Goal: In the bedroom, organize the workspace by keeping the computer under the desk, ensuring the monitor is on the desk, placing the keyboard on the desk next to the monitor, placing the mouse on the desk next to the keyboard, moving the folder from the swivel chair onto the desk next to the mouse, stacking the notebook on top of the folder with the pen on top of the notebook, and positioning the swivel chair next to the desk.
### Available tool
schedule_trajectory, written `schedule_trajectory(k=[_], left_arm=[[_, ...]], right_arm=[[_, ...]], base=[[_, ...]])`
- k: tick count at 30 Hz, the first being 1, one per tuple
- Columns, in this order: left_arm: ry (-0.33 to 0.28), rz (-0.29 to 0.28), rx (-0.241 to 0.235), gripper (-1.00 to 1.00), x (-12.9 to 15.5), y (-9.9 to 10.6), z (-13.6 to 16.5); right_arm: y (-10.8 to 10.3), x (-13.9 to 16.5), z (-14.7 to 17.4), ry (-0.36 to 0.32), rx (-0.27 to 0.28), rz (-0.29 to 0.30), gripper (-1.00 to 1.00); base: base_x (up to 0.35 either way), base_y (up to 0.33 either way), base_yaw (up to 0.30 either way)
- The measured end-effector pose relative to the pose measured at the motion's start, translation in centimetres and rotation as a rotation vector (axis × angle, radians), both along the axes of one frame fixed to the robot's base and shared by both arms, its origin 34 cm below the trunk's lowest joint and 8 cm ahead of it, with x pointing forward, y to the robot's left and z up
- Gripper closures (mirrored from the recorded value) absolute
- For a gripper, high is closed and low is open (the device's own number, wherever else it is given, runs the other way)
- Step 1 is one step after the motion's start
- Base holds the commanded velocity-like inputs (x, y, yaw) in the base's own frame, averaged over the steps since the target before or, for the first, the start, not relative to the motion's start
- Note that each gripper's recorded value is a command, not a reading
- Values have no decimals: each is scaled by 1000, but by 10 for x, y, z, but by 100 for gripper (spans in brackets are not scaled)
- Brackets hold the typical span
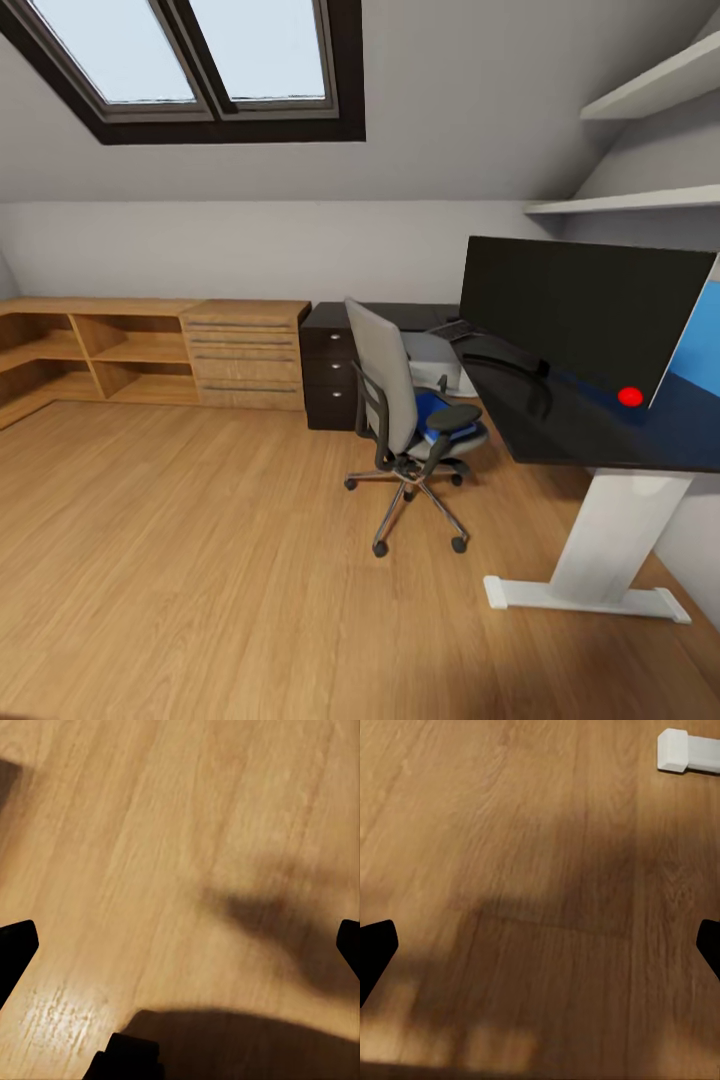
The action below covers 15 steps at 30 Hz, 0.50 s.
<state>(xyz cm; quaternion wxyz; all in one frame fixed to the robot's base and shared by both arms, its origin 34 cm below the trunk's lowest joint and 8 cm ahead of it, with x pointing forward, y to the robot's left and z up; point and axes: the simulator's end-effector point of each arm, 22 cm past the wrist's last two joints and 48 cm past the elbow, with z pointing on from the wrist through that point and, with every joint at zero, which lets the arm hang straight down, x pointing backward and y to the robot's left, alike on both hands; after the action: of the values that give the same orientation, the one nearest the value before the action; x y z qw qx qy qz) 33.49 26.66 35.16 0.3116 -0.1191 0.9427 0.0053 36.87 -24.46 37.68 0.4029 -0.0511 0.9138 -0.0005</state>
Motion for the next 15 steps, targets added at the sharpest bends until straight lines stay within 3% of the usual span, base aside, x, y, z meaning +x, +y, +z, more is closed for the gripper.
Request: schedule_trajectory(k=[3, 4, 5, 10, 15], left_arm=[[-28, 0, -1, -100, 11, -1, 0], [-94, 13, 7, -100, 48, -1, 18], [-119, 29, 22, -100, 70, 4, 29], [-72, 70, 63, -100, 121, 18, 63], [-108, 46, 34, -100, 174, 4, 122]], right_arm=[[1, 0, -5, -6, 0, 5, -100], [0, 10, -1, -33, 1, -2, -100], [-1, 24, 5, -66, 0, -6, -100], [-9, 96, 36, -185, -22, -38, -100], [-20, 192, 77, -277, -26, -90, -100]], base=[[0, 0, 0], [0, 0, 0], [0, 0, 0], [0, 0, 0], [0, 0, 0]])
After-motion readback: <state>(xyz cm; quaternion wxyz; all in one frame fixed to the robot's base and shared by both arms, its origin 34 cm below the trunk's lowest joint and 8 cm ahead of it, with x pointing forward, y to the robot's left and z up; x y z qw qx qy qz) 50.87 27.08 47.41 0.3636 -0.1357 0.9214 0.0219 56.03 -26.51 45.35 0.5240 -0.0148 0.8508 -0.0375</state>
